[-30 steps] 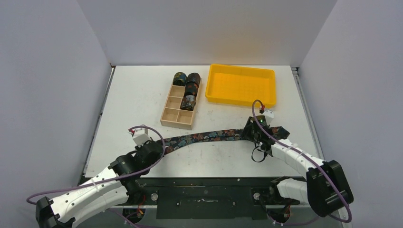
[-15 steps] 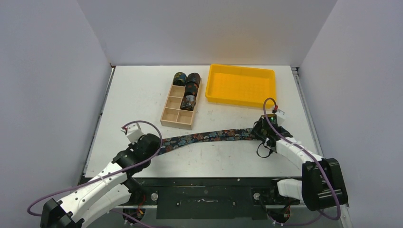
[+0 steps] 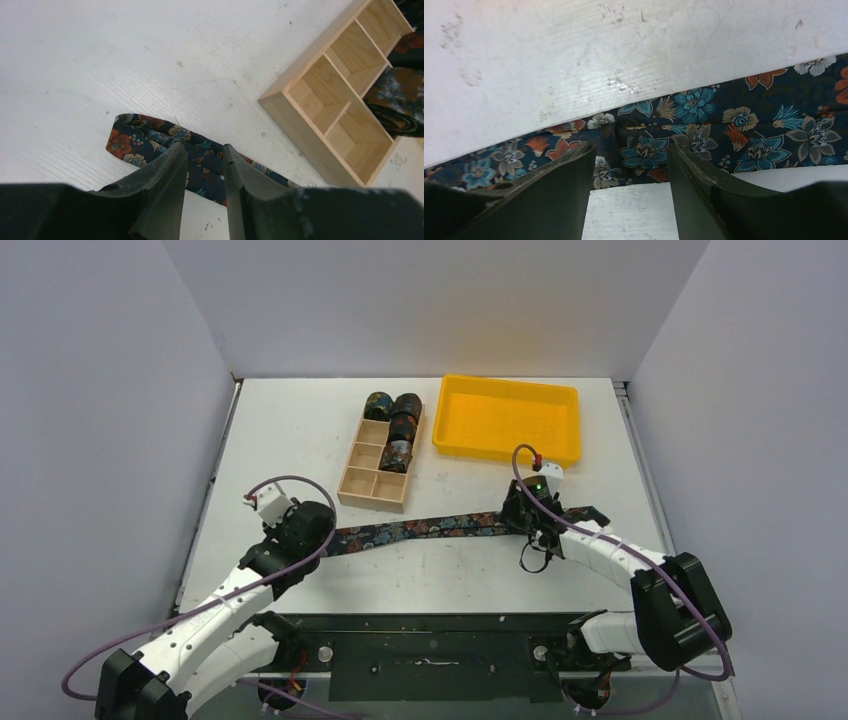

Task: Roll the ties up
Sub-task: Flatten out the tie at the center of the board.

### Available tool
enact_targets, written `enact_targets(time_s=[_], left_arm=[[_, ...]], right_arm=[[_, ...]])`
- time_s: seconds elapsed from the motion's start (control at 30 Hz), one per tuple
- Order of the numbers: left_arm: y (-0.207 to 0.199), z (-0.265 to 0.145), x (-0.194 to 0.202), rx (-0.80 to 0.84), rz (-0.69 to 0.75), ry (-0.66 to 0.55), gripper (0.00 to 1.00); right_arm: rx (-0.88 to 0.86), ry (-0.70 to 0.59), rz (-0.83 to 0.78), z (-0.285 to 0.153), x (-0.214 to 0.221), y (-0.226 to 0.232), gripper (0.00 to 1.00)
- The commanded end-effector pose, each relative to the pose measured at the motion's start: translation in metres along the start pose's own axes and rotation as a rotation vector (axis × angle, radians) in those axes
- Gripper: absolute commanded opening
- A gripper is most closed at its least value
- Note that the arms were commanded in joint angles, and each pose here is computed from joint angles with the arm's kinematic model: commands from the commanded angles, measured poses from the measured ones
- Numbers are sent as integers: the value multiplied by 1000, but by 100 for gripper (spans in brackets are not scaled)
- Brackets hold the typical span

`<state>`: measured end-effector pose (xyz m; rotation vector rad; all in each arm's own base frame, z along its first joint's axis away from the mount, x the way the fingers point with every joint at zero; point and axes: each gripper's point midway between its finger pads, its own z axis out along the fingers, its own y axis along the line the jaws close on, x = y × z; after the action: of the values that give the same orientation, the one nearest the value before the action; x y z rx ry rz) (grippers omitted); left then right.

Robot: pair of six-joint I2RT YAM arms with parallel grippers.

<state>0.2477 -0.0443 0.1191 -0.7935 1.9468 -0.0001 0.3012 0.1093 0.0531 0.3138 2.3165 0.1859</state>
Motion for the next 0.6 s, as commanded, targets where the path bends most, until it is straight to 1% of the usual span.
enact_targets(time_s=[0.0,0.07,0.17,0.23,0.3,0.37,0.43,0.5,0.57], left_arm=[[-6,8,-30,-33,-95,-78,31],[-2,12,-35,-49,-117,-74,33],[-4,10,-46,-30,-132,-70,39],[-8,2,-56,-1,-105,-74,49],[-10,-8,-61,25,-82,-56,61],[-15,-18,-59,77,-66,-18,69],[-20,-26,-49,153,-56,39,77],[-23,-33,-31,218,-66,105,90],[-24,-37,-14,266,-100,165,99]], right_arm=[[12,6,-10,9,2,-1,55],[31,25,1,9,8,-8,55],[39,5,14,2,5,-14,55],[3,-46,10,-9,-6,-6,57],[-86,-101,-10,-23,-20,18,59],[-196,-103,-77,-34,-21,56,60],[-260,-97,-152,-39,-15,89,60],[-293,-79,-227,-34,-3,118,57],[-297,-53,-268,-25,9,135,55]])
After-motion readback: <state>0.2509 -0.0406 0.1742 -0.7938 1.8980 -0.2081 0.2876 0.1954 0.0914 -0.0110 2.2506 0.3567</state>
